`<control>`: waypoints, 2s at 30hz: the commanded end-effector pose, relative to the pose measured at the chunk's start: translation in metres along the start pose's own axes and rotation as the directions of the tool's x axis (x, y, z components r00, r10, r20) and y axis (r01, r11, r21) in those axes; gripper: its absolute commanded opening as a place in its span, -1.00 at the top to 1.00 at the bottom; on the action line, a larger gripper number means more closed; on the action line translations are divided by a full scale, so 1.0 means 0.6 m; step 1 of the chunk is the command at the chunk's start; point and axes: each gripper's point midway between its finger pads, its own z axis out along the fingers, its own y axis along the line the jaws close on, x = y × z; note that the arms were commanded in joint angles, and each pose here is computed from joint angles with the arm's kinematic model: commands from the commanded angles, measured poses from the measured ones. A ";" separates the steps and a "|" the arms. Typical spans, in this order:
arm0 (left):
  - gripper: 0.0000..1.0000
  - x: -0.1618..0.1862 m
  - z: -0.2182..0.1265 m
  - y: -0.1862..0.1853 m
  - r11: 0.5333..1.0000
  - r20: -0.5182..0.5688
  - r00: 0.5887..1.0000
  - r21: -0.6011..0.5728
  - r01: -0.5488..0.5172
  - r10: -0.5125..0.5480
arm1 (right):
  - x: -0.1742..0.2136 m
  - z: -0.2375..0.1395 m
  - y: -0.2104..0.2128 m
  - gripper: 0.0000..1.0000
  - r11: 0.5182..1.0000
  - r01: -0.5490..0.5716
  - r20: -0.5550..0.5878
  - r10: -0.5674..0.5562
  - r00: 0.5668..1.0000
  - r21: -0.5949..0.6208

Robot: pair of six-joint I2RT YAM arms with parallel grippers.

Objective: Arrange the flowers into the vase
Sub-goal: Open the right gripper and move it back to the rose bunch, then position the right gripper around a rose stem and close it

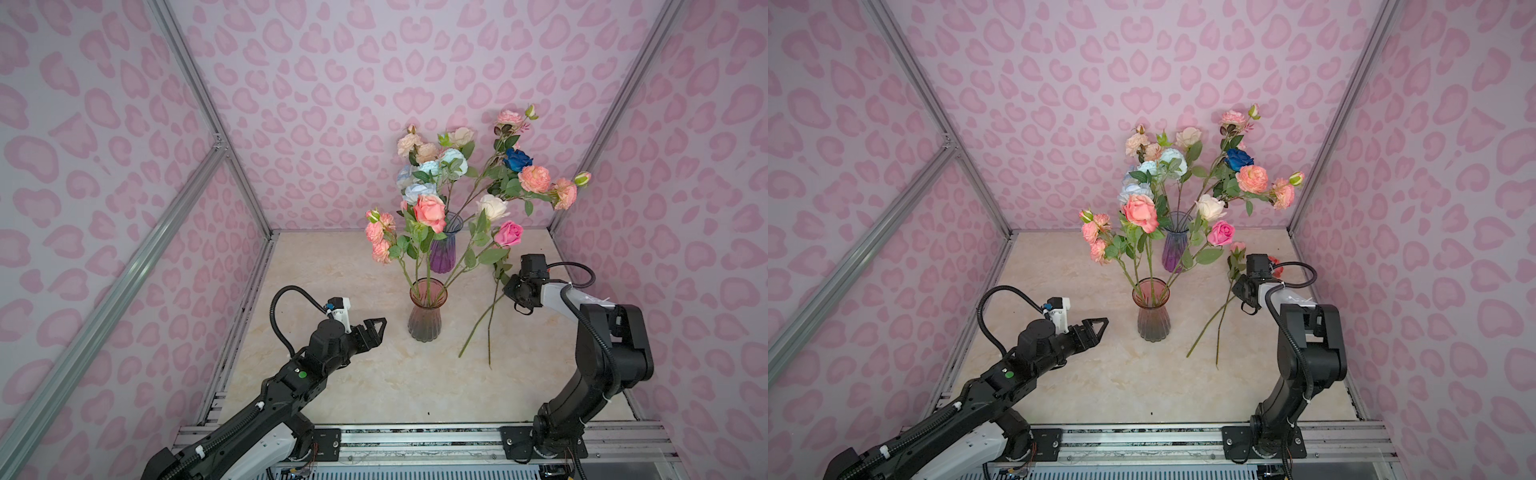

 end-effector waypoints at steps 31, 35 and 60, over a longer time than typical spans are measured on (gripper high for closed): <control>-0.83 -0.035 -0.027 -0.020 0.999 0.078 0.997 0.014 -0.031 0.029 | -0.034 -0.124 -0.017 0.90 0.995 -0.049 0.200 0.066 0.978 -0.086; -0.83 -0.036 -0.026 -0.018 1.000 0.085 0.996 0.012 -0.027 0.026 | -0.038 -0.110 -0.012 0.50 0.998 -0.003 0.163 0.015 0.986 -0.070; -0.84 -0.038 -0.004 -0.024 0.998 0.061 0.996 -0.002 -0.061 0.061 | -0.007 0.051 -0.001 0.47 0.996 0.036 -0.071 -0.030 0.997 0.085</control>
